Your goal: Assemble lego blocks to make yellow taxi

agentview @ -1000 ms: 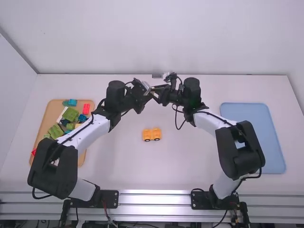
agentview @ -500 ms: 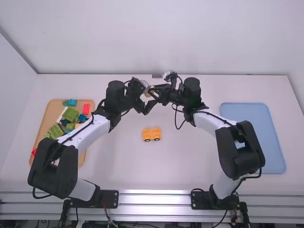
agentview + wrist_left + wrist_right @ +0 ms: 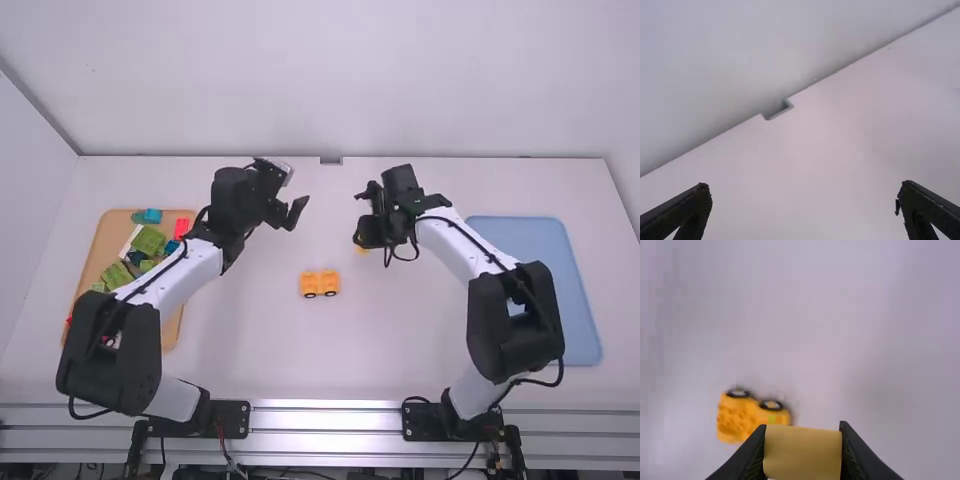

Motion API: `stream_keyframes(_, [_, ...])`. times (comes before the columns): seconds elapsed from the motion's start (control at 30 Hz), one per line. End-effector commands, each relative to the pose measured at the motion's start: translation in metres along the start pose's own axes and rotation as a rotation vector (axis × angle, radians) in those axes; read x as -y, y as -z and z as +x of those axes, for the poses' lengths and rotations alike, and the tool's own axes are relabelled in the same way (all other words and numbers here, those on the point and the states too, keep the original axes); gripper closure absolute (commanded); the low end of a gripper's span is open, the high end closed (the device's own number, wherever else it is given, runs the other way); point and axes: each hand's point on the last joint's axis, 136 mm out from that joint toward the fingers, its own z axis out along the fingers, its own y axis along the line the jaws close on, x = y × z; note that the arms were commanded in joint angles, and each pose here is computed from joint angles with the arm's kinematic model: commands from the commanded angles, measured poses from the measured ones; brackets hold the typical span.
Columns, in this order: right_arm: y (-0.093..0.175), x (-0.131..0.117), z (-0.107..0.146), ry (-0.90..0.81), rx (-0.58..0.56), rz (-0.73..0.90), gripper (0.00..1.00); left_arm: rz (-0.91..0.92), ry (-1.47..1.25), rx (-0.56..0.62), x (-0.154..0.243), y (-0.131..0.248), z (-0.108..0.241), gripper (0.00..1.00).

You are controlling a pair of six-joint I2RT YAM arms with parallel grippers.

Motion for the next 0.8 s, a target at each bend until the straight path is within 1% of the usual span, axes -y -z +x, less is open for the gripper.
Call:
stream_keyframes(0.0, [0.015,0.003,0.000,0.045,-0.005,0.142,0.87,-0.064,0.010,0.030,-0.021,0.005,-0.012,0.01])
stream_keyframes(0.1, [0.004,0.017,0.028,-0.044,-0.095,0.277,0.87,-0.082,0.010,0.047,-0.028,0.007,-0.016,0.01])
stream_keyframes(0.13, [0.001,0.018,0.034,-0.063,-0.112,0.293,0.87,-0.084,0.009,0.052,-0.029,0.007,-0.017,0.01])
stream_keyframes(0.17, [-0.005,0.016,0.041,-0.074,-0.138,0.294,0.84,-0.085,0.006,0.058,-0.029,0.007,-0.018,0.01])
stream_keyframes(0.2, [-0.013,0.010,0.050,-0.070,-0.173,0.274,0.92,-0.088,0.005,0.061,-0.029,0.007,-0.019,0.01])
stream_keyframes(0.23, [-0.018,0.004,0.053,-0.066,-0.186,0.252,1.00,-0.089,0.006,0.060,-0.030,0.008,-0.019,0.01])
stream_keyframes(0.27, [-0.020,0.000,0.055,-0.070,-0.191,0.234,1.00,-0.090,0.006,0.059,-0.030,0.008,-0.019,0.01])
stream_keyframes(0.3, [-0.023,-0.007,0.058,-0.124,-0.194,0.208,1.00,-0.087,0.006,0.057,-0.029,0.007,-0.018,0.01])
stream_keyframes(0.33, [-0.024,-0.010,0.060,-0.232,-0.191,0.211,1.00,-0.084,0.007,0.052,-0.028,0.007,-0.017,0.01])
stream_keyframes(0.43, [-0.020,-0.004,0.073,-0.528,-0.202,0.288,1.00,-0.086,0.012,0.037,-0.029,0.007,-0.013,0.01])
stream_keyframes(0.5, [-0.014,0.011,0.079,-0.686,-0.179,0.383,1.00,-0.088,0.018,0.026,-0.031,0.008,-0.010,0.01])
stream_keyframes(0.6, [-0.011,0.024,0.082,-0.877,-0.133,0.440,1.00,-0.083,0.020,0.018,-0.029,0.007,-0.008,0.01])
stream_keyframes(0.63, [-0.012,0.026,0.082,-0.935,-0.121,0.446,0.97,-0.083,0.021,0.017,-0.030,0.008,-0.008,0.01])
stream_keyframes(0.67, [-0.014,0.029,0.084,-1.036,-0.098,0.452,0.91,-0.084,0.022,0.016,-0.031,0.008,-0.007,0.01])
stream_keyframes(0.73, [-0.019,0.034,0.086,-1.178,-0.056,0.457,0.90,-0.080,0.022,0.011,-0.029,0.007,-0.006,0.01])
stream_keyframes(0.77, [-0.021,0.035,0.087,-1.210,-0.047,0.455,0.90,-0.081,0.022,0.010,-0.029,0.007,-0.006,0.01])
